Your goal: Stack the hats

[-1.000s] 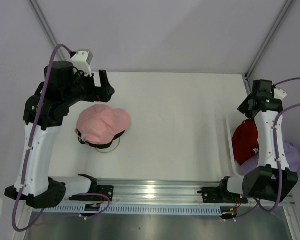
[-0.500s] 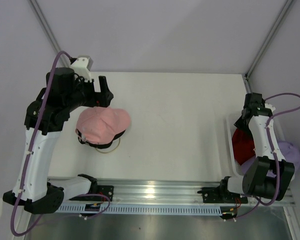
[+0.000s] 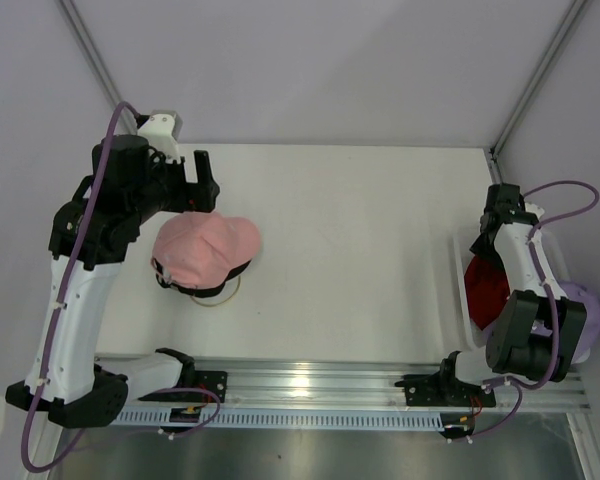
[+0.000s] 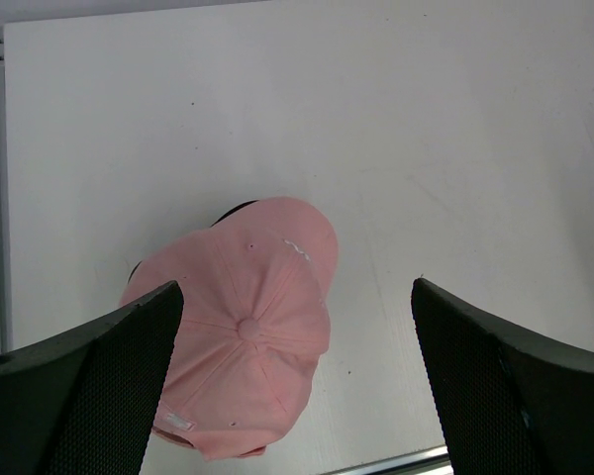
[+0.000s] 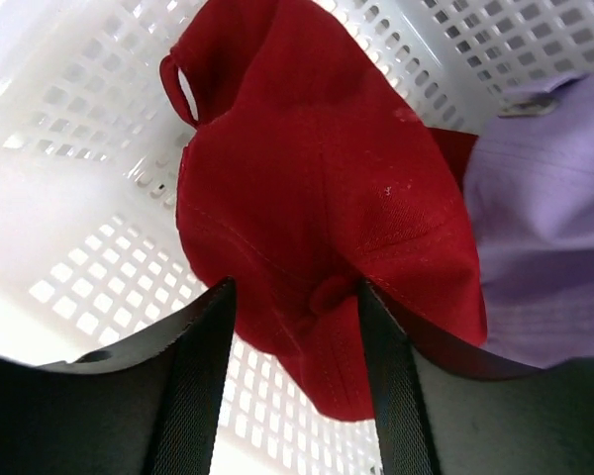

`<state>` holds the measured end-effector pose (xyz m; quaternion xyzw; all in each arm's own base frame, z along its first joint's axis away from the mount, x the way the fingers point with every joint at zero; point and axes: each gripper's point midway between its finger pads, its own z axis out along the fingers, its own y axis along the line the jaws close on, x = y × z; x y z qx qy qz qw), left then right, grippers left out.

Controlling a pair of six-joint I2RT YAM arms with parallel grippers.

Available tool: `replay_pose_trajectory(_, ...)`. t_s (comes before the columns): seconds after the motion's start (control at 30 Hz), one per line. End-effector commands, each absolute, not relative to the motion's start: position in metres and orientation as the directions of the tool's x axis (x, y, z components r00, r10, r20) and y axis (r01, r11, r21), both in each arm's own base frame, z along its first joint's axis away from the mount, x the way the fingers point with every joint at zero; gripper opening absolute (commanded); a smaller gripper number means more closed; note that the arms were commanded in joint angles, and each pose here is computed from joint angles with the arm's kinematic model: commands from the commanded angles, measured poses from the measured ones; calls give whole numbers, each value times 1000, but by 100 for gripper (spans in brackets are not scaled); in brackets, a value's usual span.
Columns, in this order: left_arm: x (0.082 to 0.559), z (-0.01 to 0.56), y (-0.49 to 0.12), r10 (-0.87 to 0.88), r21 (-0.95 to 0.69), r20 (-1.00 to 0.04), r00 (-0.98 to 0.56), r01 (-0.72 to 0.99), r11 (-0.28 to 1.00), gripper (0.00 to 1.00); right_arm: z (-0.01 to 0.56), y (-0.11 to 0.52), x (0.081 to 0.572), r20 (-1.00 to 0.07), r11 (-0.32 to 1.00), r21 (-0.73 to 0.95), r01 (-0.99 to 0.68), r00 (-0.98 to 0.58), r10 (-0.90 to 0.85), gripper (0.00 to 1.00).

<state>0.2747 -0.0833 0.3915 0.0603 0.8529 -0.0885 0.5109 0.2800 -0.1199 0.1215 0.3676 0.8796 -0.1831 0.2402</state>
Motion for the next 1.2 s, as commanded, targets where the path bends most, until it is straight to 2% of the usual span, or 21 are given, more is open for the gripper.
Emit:
replay_pose_trajectory(0.0, 273, 410, -78, 22, -61, -916, -401, 191, 980, 99, 126, -129, 295, -599, 659, -138, 740, -592, 539, 53)
replay_pose_trajectory(0.1, 272, 412, -76, 20, -59, -919, -395, 186, 981, 100, 127, -130, 297, -608, 665, -129, 735, -589, 533, 32)
replay_pose_trajectory(0.13, 271, 413, -76, 18, -59, -920, -391, 186, 981, 100, 129, -130, 297, -612, 668, -126, 733, -588, 529, 16)
replay_pose_trajectory(0.2, 271, 413, -76, 14, -63, -921, -389, 185, 981, 99, 142, -130, 300, -630, 674, -109, 730, -576, 521, 2)
replay_pose_trajectory(0.23, 270, 413, -76, 14, -64, -922, -387, 187, 980, 100, 148, -129, 298, -630, 681, -112, 723, -582, 514, 0)
replay_pose_trajectory(0.43, 268, 418, -79, 6, -77, -925, -379, 204, 976, 100, 230, -115, 312, -732, 791, -4, 612, -541, 415, 0)
replay_pose_trajectory(0.6, 265, 422, -88, -8, -108, -926, -377, 246, 963, 99, 292, -71, 316, -801, 904, 173, 392, -478, 361, 0)
replay_pose_trajectory(0.63, 265, 421, -90, -9, -114, -924, -381, 253, 961, 99, 303, -54, 320, -810, 927, 226, 298, -471, 349, 0)
replay_pose_trajectory(0.73, 264, 419, -100, -10, -137, -918, -397, 294, 946, 100, 328, -31, 319, -843, 958, 253, 139, -455, 288, 0)
replay_pose_trajectory(0.93, 261, 425, -120, -37, -200, -919, -393, 383, 902, 100, 381, 20, 318, -879, 923, 345, -168, -403, 255, 0)
replay_pose_trajectory(0.97, 261, 428, -124, -51, -219, -918, -393, 396, 892, 100, 393, 37, 314, -883, 890, 372, -265, -398, 250, 0)
replay_pose_trajectory(1.17, 262, 449, -149, -102, -306, -908, -406, 478, 823, 99, 422, 90, 314, -905, 742, 398, -540, -364, 220, 0)
